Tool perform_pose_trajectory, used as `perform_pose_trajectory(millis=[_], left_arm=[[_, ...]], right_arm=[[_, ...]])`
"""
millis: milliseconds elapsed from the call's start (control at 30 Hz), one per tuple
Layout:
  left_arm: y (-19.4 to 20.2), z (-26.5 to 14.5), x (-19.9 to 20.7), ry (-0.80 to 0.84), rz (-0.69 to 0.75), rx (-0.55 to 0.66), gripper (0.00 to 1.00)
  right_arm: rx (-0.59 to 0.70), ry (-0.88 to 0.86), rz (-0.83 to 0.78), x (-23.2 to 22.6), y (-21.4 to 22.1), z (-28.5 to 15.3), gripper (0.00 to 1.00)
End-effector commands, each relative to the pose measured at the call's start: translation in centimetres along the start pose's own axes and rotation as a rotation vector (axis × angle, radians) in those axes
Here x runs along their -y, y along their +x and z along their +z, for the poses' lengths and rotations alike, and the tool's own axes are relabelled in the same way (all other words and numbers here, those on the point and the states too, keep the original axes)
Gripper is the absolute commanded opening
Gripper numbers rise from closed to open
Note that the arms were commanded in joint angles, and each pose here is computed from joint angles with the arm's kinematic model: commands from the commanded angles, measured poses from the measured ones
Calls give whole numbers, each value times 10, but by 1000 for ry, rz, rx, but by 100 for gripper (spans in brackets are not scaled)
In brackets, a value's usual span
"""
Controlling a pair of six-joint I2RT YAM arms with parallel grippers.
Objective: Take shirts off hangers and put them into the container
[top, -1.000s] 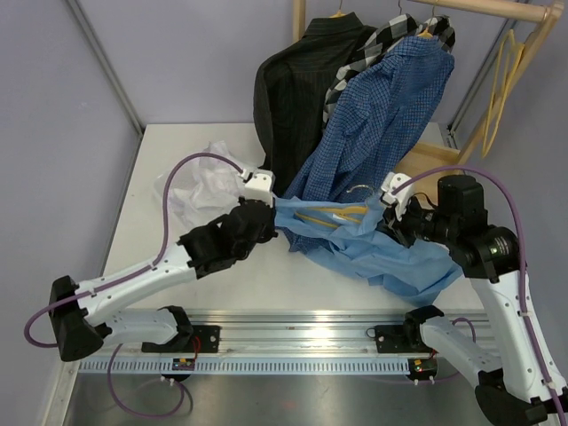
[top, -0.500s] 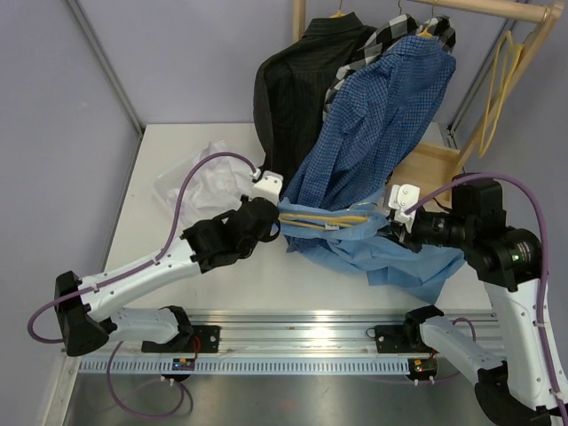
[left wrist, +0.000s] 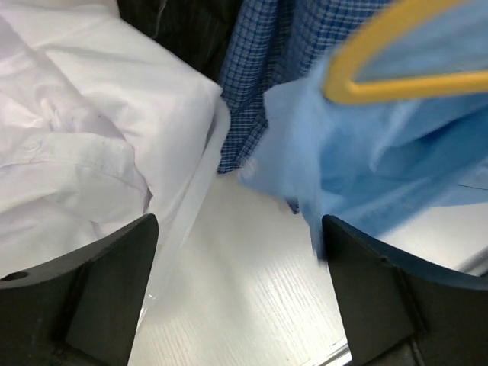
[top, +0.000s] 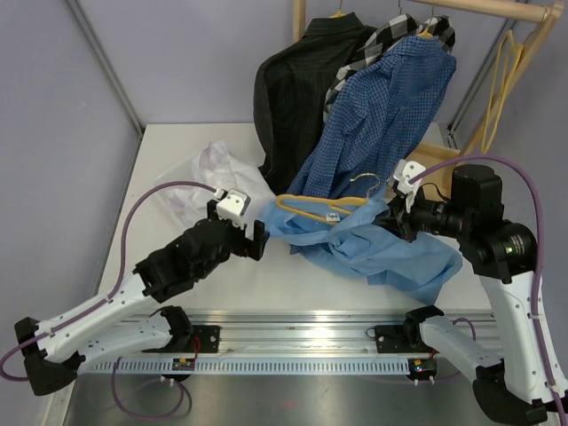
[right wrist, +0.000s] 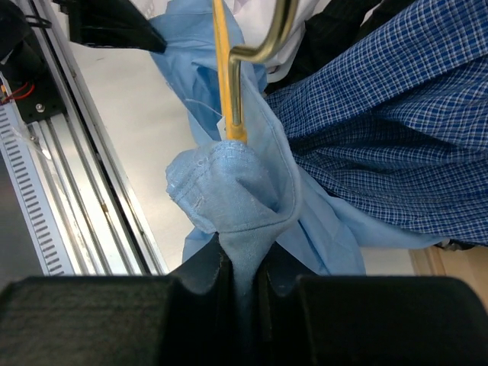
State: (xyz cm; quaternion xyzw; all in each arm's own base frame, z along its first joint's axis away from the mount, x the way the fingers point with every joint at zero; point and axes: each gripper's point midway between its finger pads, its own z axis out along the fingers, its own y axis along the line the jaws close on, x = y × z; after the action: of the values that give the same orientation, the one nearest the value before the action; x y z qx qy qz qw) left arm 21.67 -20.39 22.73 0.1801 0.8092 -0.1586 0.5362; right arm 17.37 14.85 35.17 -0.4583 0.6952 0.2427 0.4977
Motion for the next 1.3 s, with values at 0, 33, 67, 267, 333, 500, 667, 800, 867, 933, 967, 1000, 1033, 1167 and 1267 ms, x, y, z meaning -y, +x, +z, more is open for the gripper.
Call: perform_pose_trajectory(millis=[0,33,67,267,333,500,667,800,867,933,967,1000,1033,1167,1267], left_arm=[[-17,-15,20,157,11,85,93],[-18,-18,21,175,19,91,95],[-18,-22,25,211,30,94,96],[-36,-53,47,414,174,225,98],[-46,-63,52,467,261,293,99],[-60,-77,74,603,451,397,99],[-50,-75,101,762,556,361,93],[-39,-74,125,912,579,301,82],[-37,-76,135,978,576,277,71],[-29,-69,143,1021,564,225,59],[-29,-69,146,1034,555,216,46],[-25,-65,150,1050,536,187,41],[-23,-67,153,1079,524,179,38],[-19,-64,161,1113,468,155,43],[-14,-59,161,1103,456,136,50]], right_arm=[[86,82,24,23,-22,6,0],[83,85,34,24,-21,7,0],[82,80,41,25,-21,9,0],[100,-70,52,4,-21,17,0],[92,-156,32,-6,-16,22,0],[17,-300,-26,-22,14,31,0],[-27,-383,-106,-33,26,35,0],[-39,-477,-168,-51,33,40,0],[-37,-506,-167,-57,37,42,0],[-34,-519,-170,-59,38,42,0],[-34,-518,-172,-59,38,42,0],[-33,-517,-177,-59,38,42,0],[-36,-515,-173,-59,39,42,0],[-31,-509,-174,-60,40,42,0],[-26,-511,-168,-61,41,42,0]])
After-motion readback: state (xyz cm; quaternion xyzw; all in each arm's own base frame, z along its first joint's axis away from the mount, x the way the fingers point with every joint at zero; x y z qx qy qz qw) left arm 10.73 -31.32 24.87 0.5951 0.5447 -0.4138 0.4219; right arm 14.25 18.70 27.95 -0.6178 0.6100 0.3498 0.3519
